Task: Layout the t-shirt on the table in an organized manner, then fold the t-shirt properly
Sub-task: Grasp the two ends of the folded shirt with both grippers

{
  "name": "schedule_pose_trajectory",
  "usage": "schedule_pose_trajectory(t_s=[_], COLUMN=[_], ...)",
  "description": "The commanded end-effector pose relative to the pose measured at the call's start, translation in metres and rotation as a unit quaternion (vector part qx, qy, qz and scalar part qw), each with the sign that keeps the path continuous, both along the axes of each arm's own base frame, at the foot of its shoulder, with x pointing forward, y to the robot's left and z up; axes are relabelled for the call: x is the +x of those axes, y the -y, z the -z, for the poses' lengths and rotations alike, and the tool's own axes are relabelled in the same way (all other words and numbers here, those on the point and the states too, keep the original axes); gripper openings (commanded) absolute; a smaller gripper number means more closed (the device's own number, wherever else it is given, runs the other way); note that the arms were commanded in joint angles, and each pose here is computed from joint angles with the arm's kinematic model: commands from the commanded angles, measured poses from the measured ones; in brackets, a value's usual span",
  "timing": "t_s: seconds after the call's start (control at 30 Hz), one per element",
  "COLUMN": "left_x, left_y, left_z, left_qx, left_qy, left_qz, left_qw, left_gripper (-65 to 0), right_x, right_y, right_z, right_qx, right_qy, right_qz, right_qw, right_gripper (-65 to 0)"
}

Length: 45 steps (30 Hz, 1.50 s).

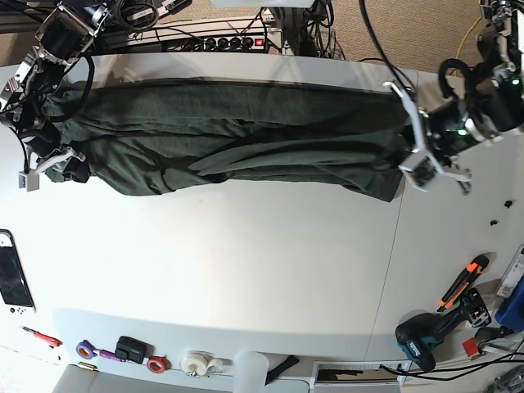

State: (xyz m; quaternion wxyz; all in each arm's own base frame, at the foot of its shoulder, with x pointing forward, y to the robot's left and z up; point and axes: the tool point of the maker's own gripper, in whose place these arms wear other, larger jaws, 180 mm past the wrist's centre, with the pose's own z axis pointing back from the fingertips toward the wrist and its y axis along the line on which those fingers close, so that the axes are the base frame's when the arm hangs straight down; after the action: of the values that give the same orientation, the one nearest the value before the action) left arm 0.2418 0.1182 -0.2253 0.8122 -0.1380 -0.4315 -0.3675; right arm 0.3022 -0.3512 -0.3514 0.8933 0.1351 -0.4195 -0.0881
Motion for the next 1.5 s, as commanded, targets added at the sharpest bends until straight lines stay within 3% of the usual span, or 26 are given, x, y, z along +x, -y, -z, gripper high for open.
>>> schedule_pose_trajectory(t_s=[0.0,0.23,0.5,0.7,0.97,1.07,1.13,1.3,1.47], left_x=[0.003,0.012,-0.004,-0.021,-0.022,-0.022,-0.022,-0.022,-0.022], left_y=[-0.003,-0.030,-0.024,-0.009,0.002,0.005,0.006,0.006,0.006], left_z=[-0.011,-0.049,-0.091,-0.098,-0.092,-0.092,-0.092,-0.092,-0.092], left_qx=[-0.005,-0.037,-0.108,-0.154,-0.210,-0.228,-0.233,-0.233,-0.233], left_qy=[0.019,0.072,0.120,0.111,0.106,0.108,0.108,0.108,0.108], left_qz=[-0.002,-0.035,0.026,0.072,0.047,0.041,0.039,0.039,0.039], left_qw=[1.000,0.996,0.987,0.979,0.971,0.967,0.966,0.966,0.966], left_gripper=[-65.0,-65.0,-65.0,-65.0,-65.0,-65.0,-65.0,-65.0,-65.0], right_x=[0.009,0.007,0.001,-0.003,0.006,0.020,0.033,0.073,0.106], right_y=[0.011,0.014,-0.002,-0.012,-0.010,-0.019,-0.027,-0.061,-0.094], right_z=[-0.021,-0.017,0.007,0.026,0.016,0.001,-0.009,-0.033,-0.040], right_qx=[-0.017,-0.027,-0.022,-0.038,-0.035,-0.008,0.002,-0.004,-0.083], right_qy=[0.033,0.025,0.002,-0.019,0.009,0.044,0.062,0.080,0.052], right_qz=[0.004,0.006,0.008,0.012,0.017,0.013,0.003,-0.057,-0.132], right_qw=[0.9993,0.9993,0.9997,0.9990,0.9992,0.9989,0.9981,0.9951,0.9864], right_gripper=[-44.0,-44.0,-44.0,-44.1,-43.9,-38.5,-33.7,-33.0,-33.0])
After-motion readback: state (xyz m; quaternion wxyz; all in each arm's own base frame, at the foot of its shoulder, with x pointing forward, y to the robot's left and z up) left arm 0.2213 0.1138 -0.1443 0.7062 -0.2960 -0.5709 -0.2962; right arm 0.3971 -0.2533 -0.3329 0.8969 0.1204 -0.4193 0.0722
